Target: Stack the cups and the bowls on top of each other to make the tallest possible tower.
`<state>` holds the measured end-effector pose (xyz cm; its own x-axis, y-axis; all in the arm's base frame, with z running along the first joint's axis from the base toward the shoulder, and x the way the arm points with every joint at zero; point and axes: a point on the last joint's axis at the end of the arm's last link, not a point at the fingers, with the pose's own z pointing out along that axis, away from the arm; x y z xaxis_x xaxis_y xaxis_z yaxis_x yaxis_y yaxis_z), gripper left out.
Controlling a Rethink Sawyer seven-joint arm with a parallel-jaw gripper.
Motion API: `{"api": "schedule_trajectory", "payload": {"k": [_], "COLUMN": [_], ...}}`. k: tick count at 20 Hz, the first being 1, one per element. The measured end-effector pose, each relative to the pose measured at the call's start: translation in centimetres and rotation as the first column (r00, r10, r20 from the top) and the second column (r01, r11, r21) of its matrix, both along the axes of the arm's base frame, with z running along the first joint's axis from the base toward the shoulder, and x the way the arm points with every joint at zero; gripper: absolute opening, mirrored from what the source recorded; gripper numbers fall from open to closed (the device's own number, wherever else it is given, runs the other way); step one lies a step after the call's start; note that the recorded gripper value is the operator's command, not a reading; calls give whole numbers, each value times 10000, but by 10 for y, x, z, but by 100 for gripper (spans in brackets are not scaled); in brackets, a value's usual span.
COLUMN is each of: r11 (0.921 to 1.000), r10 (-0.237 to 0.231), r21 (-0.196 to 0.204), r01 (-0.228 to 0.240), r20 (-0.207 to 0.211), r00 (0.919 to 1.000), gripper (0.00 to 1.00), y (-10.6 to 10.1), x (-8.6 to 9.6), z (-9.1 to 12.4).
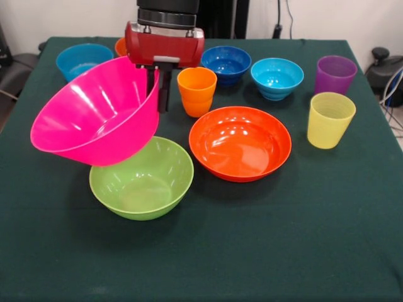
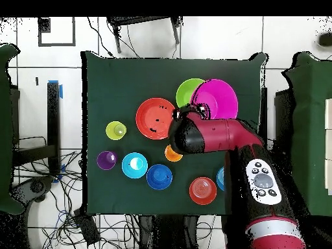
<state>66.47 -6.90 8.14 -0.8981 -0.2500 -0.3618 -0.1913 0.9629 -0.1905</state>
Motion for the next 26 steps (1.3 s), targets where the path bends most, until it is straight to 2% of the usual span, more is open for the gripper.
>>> {"api": "schedule_trajectory", "payload": {"k": [6, 26], "r11": [9999, 9978], "r10": [155, 613], "r21": [-15, 286], "r01": [-155, -600], "r20": [55, -493], "r00": [9999, 9969], "gripper": [0, 0], "y": [10, 47], "x": [4, -1], "z": [0, -43]}}
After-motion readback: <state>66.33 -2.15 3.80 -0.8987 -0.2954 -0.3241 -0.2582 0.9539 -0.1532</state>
